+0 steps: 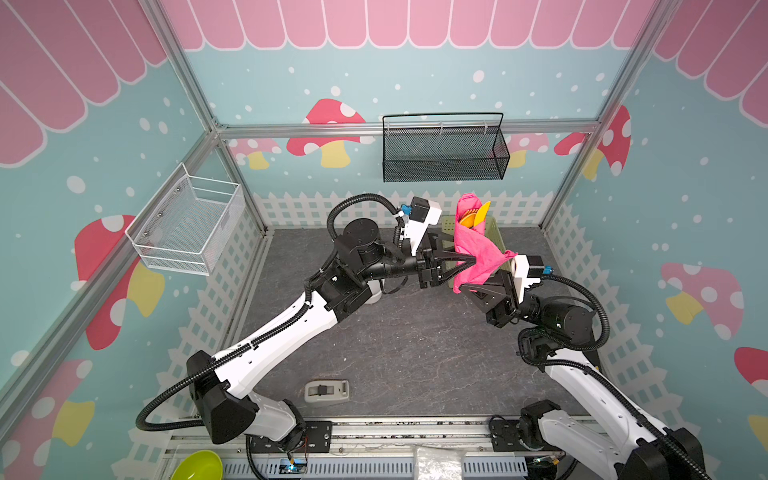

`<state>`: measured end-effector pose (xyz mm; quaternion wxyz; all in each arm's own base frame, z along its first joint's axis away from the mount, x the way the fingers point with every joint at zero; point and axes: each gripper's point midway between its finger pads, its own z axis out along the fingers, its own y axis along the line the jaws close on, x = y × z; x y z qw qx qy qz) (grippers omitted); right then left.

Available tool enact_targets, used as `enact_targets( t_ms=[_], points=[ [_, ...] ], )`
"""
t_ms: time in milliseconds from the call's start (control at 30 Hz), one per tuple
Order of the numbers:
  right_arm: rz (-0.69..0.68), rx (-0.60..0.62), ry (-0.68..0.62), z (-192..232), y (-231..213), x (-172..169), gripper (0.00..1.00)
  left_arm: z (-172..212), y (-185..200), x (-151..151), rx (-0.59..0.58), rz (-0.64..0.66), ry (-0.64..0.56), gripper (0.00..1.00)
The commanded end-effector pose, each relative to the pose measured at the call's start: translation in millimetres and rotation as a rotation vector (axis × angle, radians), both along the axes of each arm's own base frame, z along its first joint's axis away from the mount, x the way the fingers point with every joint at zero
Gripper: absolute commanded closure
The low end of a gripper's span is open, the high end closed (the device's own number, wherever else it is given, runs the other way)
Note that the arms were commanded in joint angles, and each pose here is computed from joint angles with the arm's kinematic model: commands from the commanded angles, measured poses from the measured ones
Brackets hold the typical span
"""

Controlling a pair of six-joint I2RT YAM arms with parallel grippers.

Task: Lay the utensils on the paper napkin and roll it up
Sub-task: 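Hold the upright napkin bundle with both grippers near the green basket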

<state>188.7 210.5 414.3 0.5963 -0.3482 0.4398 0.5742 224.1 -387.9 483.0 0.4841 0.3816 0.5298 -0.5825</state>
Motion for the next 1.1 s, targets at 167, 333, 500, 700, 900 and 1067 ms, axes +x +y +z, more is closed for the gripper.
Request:
enact_targets(
  t_ms=[167,333,500,700,900,1067],
  points=[
    [-0.007,0.011,-0.043,8.7,-1.0,-7.1,1.0,16.8,-5.5,0.1,-0.095,-0.034,0.004,0.5],
    [-0.005,0.008,-0.043,8.2,-1.5,-9.4,1.0,15.4,-7.8,1.4,-0.098,-0.039,0.015,0.58],
    [-0.012,0.006,-0.043,8.0,-2.2,-10.2,1.0,16.1,-8.0,1.1,-0.103,-0.046,0.021,0.65],
    [-0.032,0.009,-0.009,6.1,-2.7,-4.5,0.97,15.9,-8.7,-0.3,-0.101,-0.057,0.019,0.76],
    [-0.078,0.013,0.024,8.0,-6.5,-1.2,0.64,16.5,-6.4,-1.3,-0.092,-0.045,0.001,0.81],
    [-0.141,0.026,0.02,24.0,-12.1,0.7,0.54,12.4,-4.9,0.3,-0.064,-0.028,-0.007,0.83]
  ],
)
